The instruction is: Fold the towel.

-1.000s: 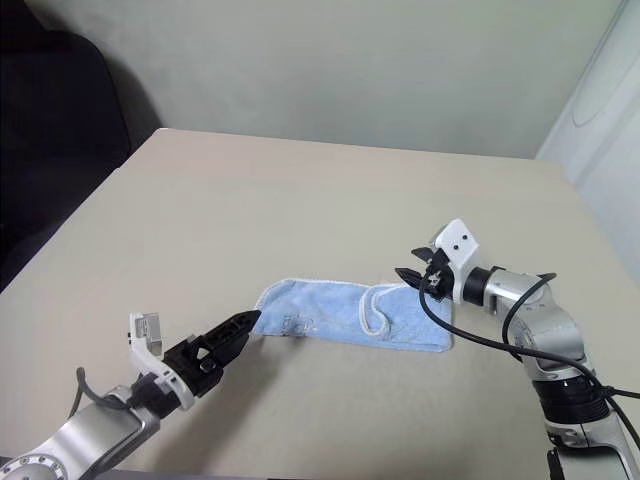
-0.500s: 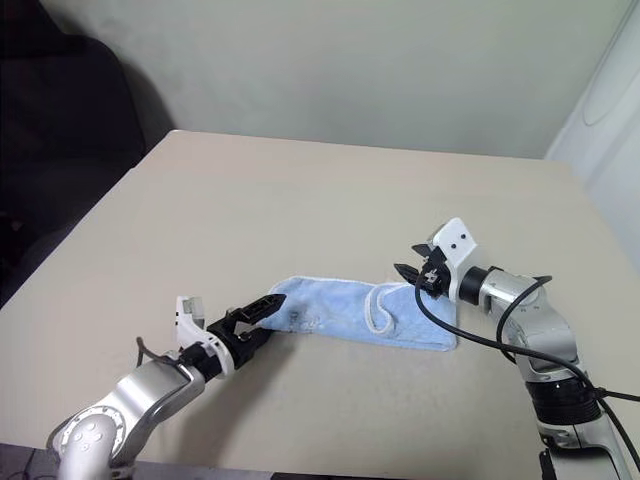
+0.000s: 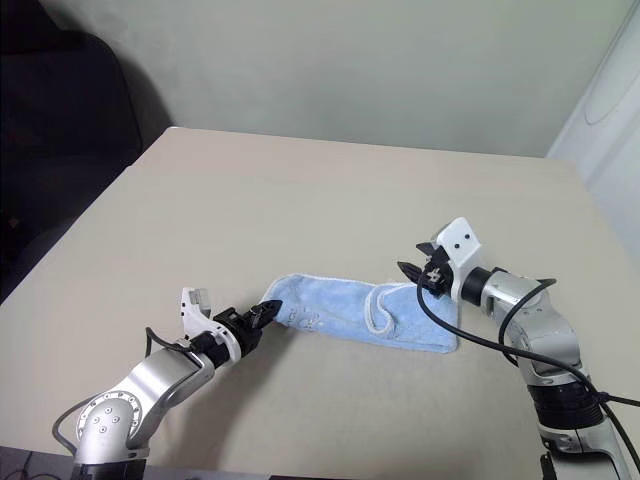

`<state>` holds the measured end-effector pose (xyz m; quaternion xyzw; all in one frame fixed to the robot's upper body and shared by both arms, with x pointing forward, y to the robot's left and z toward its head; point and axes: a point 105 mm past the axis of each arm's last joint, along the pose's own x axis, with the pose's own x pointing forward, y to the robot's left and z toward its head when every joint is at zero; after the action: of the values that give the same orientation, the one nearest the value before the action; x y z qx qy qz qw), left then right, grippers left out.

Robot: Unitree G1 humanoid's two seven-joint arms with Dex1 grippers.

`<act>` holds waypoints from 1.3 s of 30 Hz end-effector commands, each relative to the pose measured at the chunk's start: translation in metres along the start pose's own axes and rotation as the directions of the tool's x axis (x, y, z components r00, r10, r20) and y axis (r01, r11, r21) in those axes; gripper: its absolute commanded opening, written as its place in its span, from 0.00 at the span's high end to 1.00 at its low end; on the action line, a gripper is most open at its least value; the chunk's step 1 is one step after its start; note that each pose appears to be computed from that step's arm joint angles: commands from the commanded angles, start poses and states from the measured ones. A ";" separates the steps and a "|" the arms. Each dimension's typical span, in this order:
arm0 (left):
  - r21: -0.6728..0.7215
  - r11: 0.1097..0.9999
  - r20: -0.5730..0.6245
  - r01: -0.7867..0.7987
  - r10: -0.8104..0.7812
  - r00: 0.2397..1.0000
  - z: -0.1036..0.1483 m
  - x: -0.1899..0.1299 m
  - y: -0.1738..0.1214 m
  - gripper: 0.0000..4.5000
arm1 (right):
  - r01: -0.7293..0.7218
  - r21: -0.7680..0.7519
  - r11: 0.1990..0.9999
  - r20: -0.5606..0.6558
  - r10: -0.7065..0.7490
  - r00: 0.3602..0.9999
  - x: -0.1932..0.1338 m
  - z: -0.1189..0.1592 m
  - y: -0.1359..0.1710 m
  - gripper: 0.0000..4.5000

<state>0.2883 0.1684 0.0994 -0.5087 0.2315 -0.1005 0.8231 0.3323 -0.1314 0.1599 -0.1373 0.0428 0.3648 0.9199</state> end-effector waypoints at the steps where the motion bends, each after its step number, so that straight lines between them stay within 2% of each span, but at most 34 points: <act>1: 0.113 0.987 0.015 0.116 -0.119 0.993 0.007 -0.007 -0.027 0.99 | 0.046 -0.024 0.999 0.041 -0.045 0.998 -0.011 0.013 -0.008 0.39; 4: 0.228 0.950 -0.010 0.213 -0.217 0.976 0.010 -0.008 -0.051 0.99 | 0.089 0.000 0.996 0.028 -0.089 0.996 -0.019 0.008 -0.017 0.39; 8: 0.390 0.834 -0.137 0.390 -0.367 0.920 -0.002 -0.009 -0.094 0.99 | 0.180 0.041 0.983 0.007 -0.181 0.984 -0.033 -0.002 -0.034 0.39; 10: 0.494 0.723 -0.276 0.483 -0.396 0.876 -0.020 -0.002 -0.112 0.99 | 0.259 0.068 0.964 -0.021 -0.258 0.966 -0.045 -0.011 -0.049 0.39; 13: 0.591 0.566 -0.453 0.575 -0.357 0.817 -0.049 0.019 -0.124 0.99 | 0.348 0.078 0.934 -0.053 -0.345 0.937 -0.062 -0.020 -0.065 0.39; 16: 0.591 0.451 -0.584 0.669 -0.332 0.741 -0.080 0.035 -0.134 0.99 | 0.403 0.081 0.911 -0.066 -0.399 0.915 -0.073 -0.024 -0.074 0.39; 22: 0.577 0.271 -0.737 0.771 -0.233 0.634 -0.134 0.067 -0.147 0.99 | 0.464 0.091 0.881 -0.065 -0.459 0.886 -0.086 -0.026 -0.076 0.39; 26: 0.557 0.177 -0.799 0.811 -0.154 0.582 -0.165 0.083 -0.147 0.99 | 0.506 0.099 0.857 -0.068 -0.501 0.863 -0.098 -0.028 -0.073 0.39; 29: 0.539 0.150 -0.822 0.829 -0.121 0.556 -0.177 0.088 -0.144 0.99 | 0.527 0.099 0.844 -0.075 -0.521 0.850 -0.106 -0.029 -0.069 0.39; 33: 0.546 0.137 -0.825 0.826 -0.080 0.559 -0.183 0.094 -0.136 0.99 | 0.540 0.101 0.835 -0.083 -0.534 0.841 -0.111 -0.029 -0.067 0.39; 37: 0.511 0.185 -0.832 0.840 -0.142 0.537 -0.182 0.093 -0.145 0.77 | 0.539 0.101 0.836 -0.090 -0.532 0.842 -0.111 -0.030 -0.065 0.39; 39: 0.489 0.198 -0.834 0.849 -0.179 0.522 -0.180 0.090 -0.151 0.61 | 0.530 0.099 0.842 -0.092 -0.523 0.848 -0.109 -0.029 -0.064 0.39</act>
<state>0.2912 -0.0782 0.1243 0.0322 0.2171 -0.6454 0.7316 0.2978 -0.2562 0.1514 -0.0889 0.0761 0.0952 0.9886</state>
